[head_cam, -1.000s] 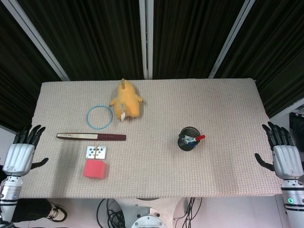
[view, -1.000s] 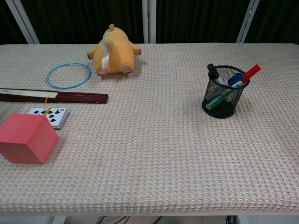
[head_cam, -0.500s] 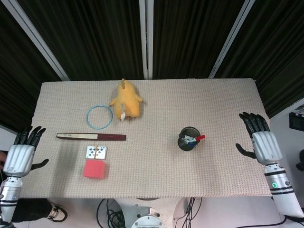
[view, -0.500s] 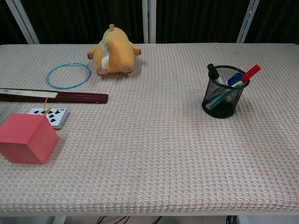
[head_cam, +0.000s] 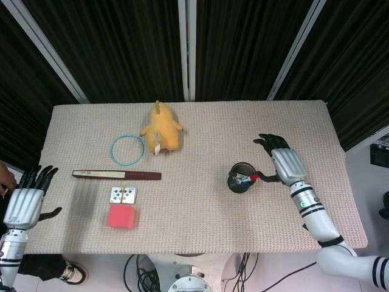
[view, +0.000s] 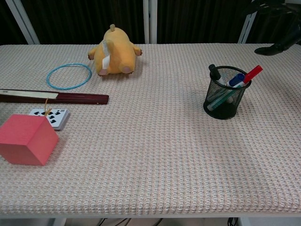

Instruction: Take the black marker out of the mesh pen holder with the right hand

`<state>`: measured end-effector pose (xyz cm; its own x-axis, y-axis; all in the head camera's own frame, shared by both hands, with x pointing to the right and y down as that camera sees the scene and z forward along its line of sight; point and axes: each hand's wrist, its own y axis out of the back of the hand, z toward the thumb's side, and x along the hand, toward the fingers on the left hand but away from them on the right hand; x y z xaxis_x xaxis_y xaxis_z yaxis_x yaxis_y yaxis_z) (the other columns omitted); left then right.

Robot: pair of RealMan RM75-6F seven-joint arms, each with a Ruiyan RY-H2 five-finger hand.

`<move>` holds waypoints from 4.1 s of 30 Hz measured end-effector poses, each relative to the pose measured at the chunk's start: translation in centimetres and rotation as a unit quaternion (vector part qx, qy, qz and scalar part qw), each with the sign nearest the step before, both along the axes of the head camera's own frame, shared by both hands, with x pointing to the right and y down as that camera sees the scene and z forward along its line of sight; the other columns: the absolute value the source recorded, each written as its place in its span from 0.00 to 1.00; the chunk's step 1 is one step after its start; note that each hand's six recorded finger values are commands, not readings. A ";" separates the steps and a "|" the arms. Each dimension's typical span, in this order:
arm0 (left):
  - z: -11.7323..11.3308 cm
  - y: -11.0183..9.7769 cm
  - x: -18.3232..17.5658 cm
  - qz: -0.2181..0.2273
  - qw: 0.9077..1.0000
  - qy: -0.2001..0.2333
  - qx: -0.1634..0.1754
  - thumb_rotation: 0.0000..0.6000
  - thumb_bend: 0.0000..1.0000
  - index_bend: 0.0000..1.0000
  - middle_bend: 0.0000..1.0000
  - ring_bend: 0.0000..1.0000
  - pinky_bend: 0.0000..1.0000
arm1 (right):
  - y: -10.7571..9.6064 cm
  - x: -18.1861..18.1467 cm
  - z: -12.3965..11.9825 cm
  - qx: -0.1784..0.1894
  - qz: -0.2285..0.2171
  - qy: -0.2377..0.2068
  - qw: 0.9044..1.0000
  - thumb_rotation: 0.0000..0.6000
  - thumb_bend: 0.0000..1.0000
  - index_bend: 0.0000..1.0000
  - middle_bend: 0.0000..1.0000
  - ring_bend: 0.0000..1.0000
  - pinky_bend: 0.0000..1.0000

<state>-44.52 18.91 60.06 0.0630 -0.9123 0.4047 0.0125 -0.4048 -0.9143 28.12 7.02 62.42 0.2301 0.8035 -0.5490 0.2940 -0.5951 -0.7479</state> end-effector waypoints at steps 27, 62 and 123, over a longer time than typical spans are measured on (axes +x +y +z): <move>-0.2 -0.1 -1.0 -0.014 1.000 0.001 0.003 1.00 0.07 0.10 0.06 0.00 0.06 | 1.1 -6.5 3.9 -0.052 -0.005 0.018 0.998 1.00 0.20 0.40 0.12 0.00 0.00; -0.3 -0.1 -1.8 -0.023 1.000 0.001 0.005 1.00 0.07 0.10 0.06 0.00 0.06 | 1.8 -6.7 5.4 -0.060 -0.013 0.023 0.998 1.00 0.30 0.50 0.13 0.00 0.00; -0.2 -0.4 -1.2 -0.016 1.000 0.003 0.000 1.00 0.07 0.10 0.06 0.00 0.06 | -1.4 -1.4 -5.3 0.095 0.037 -0.028 0.994 1.00 0.33 0.69 0.19 0.00 0.00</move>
